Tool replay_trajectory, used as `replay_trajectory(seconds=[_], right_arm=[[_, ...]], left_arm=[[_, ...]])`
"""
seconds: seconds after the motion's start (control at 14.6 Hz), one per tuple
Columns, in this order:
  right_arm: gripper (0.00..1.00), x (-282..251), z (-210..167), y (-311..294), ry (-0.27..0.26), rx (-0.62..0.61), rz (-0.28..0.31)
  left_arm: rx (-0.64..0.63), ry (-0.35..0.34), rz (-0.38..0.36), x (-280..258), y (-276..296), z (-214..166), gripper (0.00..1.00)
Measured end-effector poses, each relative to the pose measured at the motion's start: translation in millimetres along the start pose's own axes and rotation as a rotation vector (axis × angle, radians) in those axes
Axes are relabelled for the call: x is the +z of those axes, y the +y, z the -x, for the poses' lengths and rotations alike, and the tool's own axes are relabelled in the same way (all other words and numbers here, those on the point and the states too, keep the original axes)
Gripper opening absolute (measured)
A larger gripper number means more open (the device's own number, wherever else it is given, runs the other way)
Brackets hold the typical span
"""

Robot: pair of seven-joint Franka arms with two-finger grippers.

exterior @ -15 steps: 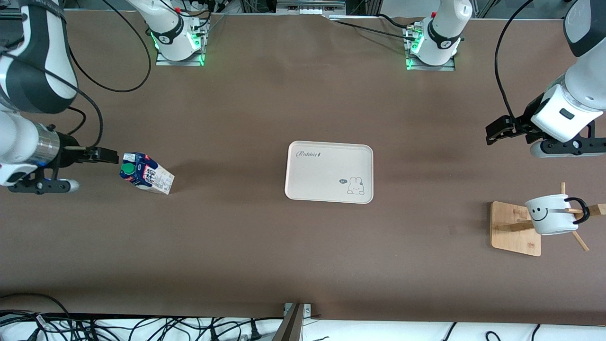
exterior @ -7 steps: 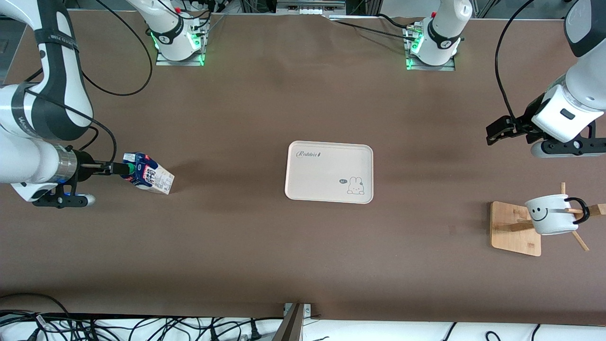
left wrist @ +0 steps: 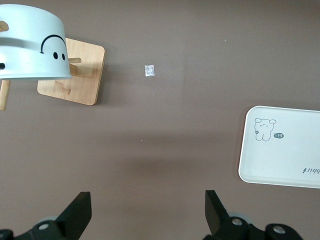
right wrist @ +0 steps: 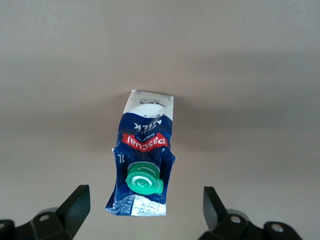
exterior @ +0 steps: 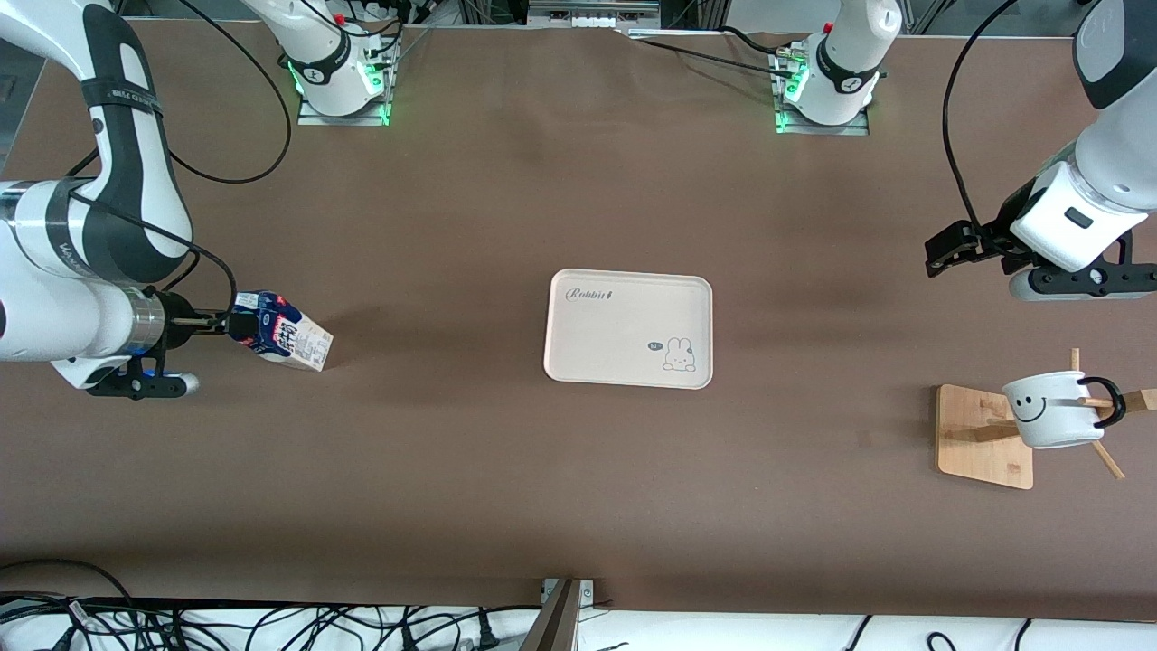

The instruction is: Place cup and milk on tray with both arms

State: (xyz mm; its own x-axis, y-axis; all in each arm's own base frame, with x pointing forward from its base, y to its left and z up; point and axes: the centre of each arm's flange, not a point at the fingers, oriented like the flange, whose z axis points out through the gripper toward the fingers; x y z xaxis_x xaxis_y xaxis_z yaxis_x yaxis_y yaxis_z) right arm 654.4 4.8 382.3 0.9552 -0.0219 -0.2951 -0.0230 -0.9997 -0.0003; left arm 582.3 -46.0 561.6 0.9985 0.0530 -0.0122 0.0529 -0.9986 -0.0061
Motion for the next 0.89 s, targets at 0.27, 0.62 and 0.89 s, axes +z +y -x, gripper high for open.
replay_trajectory(seconds=[0.27, 0.62, 0.89], right_arm=[[1.0, 14.2, 1.8, -0.6, -0.029, -0.001, 0.001], [1.0, 20.5, 2.5, -0.6, -0.04, -0.001, 0.001], [1.0, 26.6, 0.1, -0.6, -0.042, -0.001, 0.001]], left_arm=[[0.0, -0.002, 0.0, 1.2, -0.1, -0.5, 1.0], [-0.004, -0.005, -0.001, 2.8, -2.1, -1.3, 1.0], [-0.024, -0.008, -0.001, 5.6, -13.9, -4.2, 1.0]])
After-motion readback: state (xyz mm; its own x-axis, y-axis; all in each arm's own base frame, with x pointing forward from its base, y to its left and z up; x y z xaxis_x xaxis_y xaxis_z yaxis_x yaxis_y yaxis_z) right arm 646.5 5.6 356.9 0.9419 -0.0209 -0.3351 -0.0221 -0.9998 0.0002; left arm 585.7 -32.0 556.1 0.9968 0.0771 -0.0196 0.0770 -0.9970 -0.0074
